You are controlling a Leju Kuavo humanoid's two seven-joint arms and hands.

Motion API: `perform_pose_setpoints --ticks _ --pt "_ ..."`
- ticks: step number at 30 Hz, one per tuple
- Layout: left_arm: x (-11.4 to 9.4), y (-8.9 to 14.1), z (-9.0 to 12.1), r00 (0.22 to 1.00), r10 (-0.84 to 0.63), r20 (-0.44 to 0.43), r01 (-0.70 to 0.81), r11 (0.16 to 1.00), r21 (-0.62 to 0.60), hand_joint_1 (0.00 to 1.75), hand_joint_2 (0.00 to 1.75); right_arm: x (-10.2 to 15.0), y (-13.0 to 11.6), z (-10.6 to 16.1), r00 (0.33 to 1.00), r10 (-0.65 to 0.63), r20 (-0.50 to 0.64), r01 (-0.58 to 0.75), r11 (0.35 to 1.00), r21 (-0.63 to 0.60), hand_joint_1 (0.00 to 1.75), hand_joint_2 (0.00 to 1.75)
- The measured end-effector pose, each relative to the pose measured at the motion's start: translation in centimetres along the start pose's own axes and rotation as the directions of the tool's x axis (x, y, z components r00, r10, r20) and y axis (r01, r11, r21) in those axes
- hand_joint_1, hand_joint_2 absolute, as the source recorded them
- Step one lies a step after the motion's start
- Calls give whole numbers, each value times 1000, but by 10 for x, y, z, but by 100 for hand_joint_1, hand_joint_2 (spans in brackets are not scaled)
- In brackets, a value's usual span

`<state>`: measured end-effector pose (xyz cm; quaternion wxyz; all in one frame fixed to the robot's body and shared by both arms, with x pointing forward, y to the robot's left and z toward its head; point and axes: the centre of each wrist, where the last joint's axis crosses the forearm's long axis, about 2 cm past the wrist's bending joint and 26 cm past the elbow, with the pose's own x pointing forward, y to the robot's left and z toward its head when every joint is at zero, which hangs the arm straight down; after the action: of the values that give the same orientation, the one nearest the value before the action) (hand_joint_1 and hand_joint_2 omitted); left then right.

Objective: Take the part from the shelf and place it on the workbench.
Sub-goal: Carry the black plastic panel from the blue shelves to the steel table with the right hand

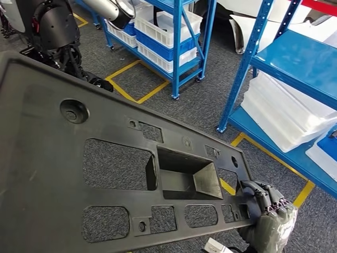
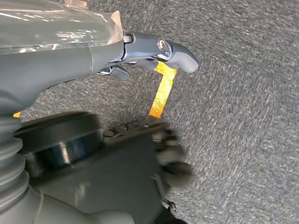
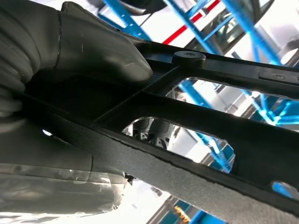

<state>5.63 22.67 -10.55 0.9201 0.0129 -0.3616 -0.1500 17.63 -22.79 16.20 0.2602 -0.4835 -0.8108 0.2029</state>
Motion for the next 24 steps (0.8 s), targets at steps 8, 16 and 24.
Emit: perform_pose_setpoints --ticks 8,16,24 --pt "-1 0 1 1000 -3 -9 3 1000 -2 0 175 0 -5 -1 1000 14 17 -13 1000 -16 175 175" --pt "0 -2 0 1000 -5 -6 5 1000 -6 0 175 -3 -8 3 1000 19 8 -19 1000 -14 175 175" --pt "0 -1 1 1000 -5 -7 5 1000 -4 0 175 -2 -10 3 1000 23 -2 -23 999 -28 175 175"
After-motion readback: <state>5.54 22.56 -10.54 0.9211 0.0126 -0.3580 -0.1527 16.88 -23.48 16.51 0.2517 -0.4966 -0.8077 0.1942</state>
